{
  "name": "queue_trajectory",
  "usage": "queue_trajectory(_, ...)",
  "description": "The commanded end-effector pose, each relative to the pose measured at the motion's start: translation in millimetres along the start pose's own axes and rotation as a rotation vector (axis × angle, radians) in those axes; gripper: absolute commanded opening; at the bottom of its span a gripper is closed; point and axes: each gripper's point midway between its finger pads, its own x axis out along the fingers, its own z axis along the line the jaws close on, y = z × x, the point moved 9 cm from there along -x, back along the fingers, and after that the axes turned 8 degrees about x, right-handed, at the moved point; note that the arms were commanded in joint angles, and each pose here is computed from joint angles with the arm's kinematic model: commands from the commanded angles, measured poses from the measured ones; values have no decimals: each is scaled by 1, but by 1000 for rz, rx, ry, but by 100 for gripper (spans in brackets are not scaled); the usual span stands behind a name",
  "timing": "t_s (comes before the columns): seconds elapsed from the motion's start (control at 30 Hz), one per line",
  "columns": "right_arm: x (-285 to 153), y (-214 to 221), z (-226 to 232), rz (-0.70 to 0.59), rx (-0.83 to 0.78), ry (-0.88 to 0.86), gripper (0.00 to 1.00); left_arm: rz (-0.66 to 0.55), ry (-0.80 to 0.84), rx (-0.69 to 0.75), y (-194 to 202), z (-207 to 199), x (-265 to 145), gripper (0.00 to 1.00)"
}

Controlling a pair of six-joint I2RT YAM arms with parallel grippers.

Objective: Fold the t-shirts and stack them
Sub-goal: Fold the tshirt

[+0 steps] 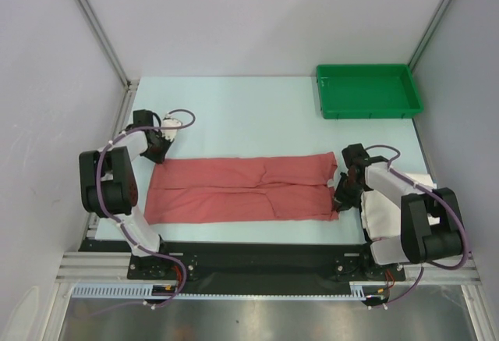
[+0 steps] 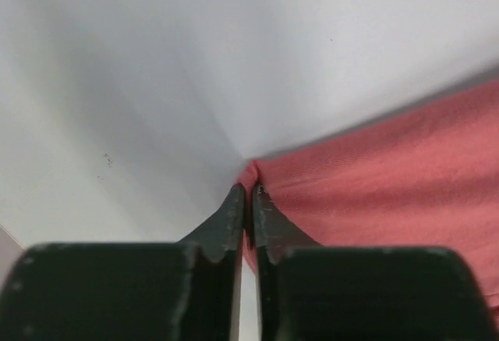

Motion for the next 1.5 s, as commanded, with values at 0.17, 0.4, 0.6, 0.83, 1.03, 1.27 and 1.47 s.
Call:
queue_trajectory(0.17, 18, -67, 36, -147, -58, -19, 0, 85, 208, 37, 53, -51, -17, 1)
queue_trajectory(0.4, 27, -127, 96, -198, -130, -75, 0, 90, 270, -1, 85, -65, -48, 0)
queue_trajectory(0.6, 28, -163, 155, -239, -187, -119, 0, 17, 371, 12, 89, -89, -66, 1)
queue_trajectory(0.83, 48, -198, 215, -301, -217, -97, 0, -123, 565, 46, 103, -137, -79, 5)
queue_trajectory(1.03, 63, -248, 257, -387, -219, -116, 0, -218, 633, 127, 81, -149, -78, 11)
queue_trajectory(1.27, 76, -287, 280, -544, -116, -292, 0, -179, 790, 350, 33, -190, -59, 12)
queue_trajectory(1.47, 75, -309, 314, -674, -101, -504, 0, -182, 885, 367, 10, -203, -54, 14)
